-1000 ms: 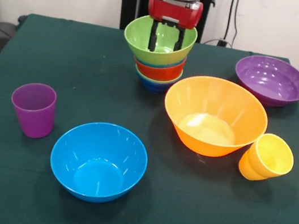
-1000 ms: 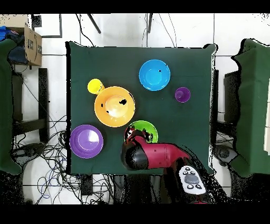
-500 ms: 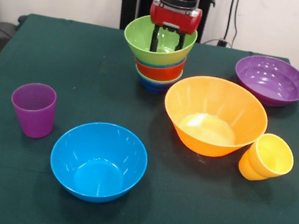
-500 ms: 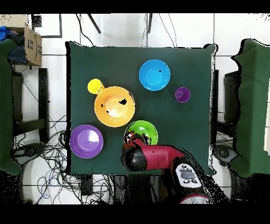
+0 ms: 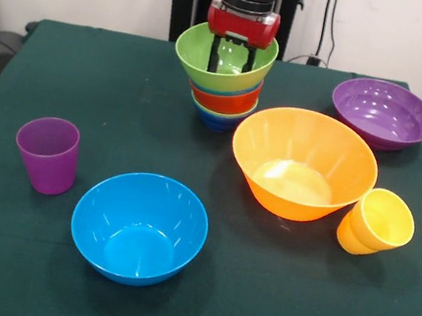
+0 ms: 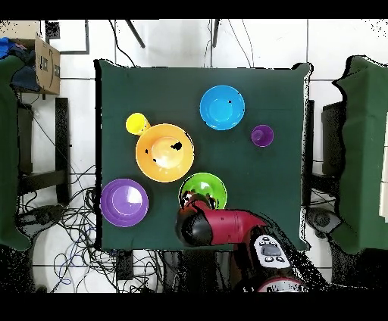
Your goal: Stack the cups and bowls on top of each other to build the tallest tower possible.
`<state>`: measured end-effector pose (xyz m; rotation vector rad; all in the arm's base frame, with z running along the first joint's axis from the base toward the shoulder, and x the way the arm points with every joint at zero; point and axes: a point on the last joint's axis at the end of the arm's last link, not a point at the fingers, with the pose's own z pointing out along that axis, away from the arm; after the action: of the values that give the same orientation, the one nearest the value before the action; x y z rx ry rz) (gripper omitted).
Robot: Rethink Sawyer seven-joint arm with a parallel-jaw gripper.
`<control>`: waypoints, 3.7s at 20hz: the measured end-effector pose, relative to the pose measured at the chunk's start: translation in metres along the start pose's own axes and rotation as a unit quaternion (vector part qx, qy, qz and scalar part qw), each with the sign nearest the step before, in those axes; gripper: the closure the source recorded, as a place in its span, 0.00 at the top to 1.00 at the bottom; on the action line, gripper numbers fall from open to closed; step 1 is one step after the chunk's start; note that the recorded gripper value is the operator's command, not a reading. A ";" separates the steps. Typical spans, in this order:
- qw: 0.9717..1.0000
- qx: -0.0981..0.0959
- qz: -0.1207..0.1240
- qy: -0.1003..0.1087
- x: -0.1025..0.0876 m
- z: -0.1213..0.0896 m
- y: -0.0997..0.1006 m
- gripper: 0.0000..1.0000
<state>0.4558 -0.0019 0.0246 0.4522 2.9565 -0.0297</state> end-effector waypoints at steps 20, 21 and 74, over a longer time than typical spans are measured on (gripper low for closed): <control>0.999 -0.011 0.004 -0.035 -0.001 0.005 -0.002 1.00; 0.999 -0.011 0.004 -0.035 -0.001 0.005 -0.002 1.00; 0.998 -0.027 0.053 -0.002 -0.098 -0.117 0.032 1.00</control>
<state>0.5404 0.0047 0.1556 0.6006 2.9172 0.0603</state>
